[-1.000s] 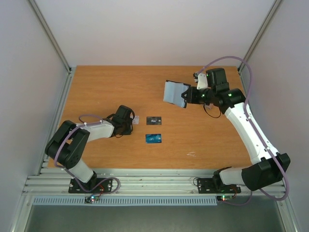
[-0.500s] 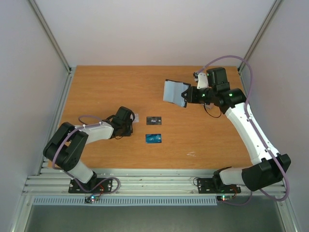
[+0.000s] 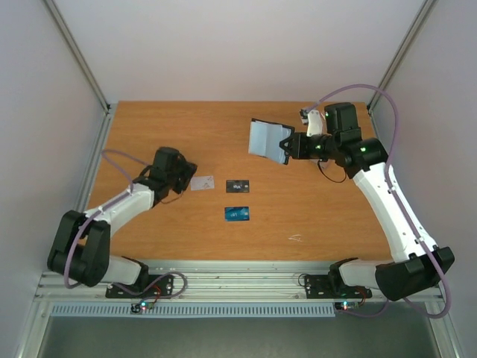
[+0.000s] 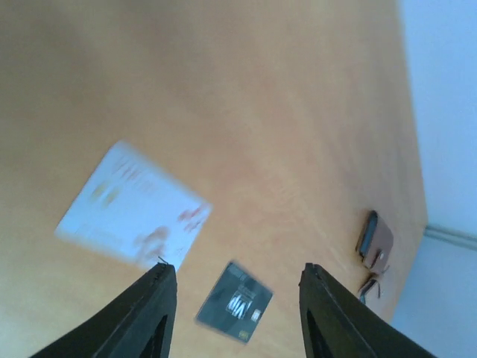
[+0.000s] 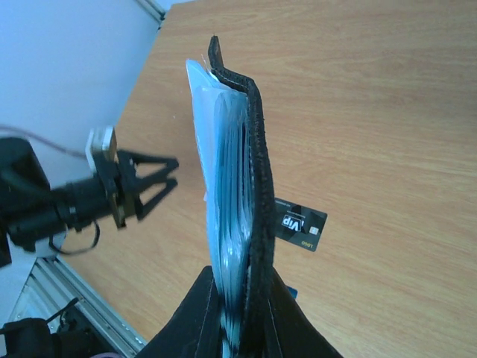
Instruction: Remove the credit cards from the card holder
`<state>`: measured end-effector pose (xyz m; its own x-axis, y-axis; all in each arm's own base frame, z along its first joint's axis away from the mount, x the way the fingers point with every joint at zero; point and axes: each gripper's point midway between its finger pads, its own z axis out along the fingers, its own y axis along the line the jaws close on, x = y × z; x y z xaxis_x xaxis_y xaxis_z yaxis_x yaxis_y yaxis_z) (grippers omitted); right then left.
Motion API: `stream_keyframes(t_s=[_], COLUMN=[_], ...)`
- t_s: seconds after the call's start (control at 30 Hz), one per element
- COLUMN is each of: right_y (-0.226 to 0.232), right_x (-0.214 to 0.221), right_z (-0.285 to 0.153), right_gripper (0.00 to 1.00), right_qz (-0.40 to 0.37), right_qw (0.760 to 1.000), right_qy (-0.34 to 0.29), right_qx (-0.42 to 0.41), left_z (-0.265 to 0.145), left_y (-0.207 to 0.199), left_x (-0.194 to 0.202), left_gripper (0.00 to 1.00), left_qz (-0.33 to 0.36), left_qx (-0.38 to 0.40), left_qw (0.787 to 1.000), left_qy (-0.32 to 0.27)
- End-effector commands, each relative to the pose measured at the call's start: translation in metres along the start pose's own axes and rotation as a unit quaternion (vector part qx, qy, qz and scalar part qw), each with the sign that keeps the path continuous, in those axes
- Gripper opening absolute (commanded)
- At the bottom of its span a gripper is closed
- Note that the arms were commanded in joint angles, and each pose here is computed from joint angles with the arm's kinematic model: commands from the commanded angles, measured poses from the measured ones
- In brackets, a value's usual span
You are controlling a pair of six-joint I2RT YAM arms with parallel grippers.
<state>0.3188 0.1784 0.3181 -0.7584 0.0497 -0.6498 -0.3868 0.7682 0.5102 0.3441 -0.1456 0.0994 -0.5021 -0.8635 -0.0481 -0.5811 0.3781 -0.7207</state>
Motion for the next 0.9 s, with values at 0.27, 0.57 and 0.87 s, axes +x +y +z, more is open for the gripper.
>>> stream_keyframes(t_s=[0.27,0.57,0.87], right_y=[0.017,0.011,0.01], right_x=[-0.006,-0.004,0.0], right_z=[-0.024,-0.012,-0.016], right_gripper=[0.01,0.01,0.01], right_qz=[-0.083,-0.105,-0.111], right_qw=[0.996,0.994,0.994], right_qy=[-0.021,0.01,0.014], right_qx=[-0.013,-0.011,-0.005], left_z=[0.062,0.109,0.123], left_y=[-0.062,-0.06,0.006], left_x=[-0.003,0.009,0.029], left_gripper=[0.46,0.39,0.39], left_qz=[0.448,0.517,0.48], left_qx=[0.025,0.001,-0.067], left_qw=[0.893,0.856,0.872], left_qy=[0.03,0.03,0.065])
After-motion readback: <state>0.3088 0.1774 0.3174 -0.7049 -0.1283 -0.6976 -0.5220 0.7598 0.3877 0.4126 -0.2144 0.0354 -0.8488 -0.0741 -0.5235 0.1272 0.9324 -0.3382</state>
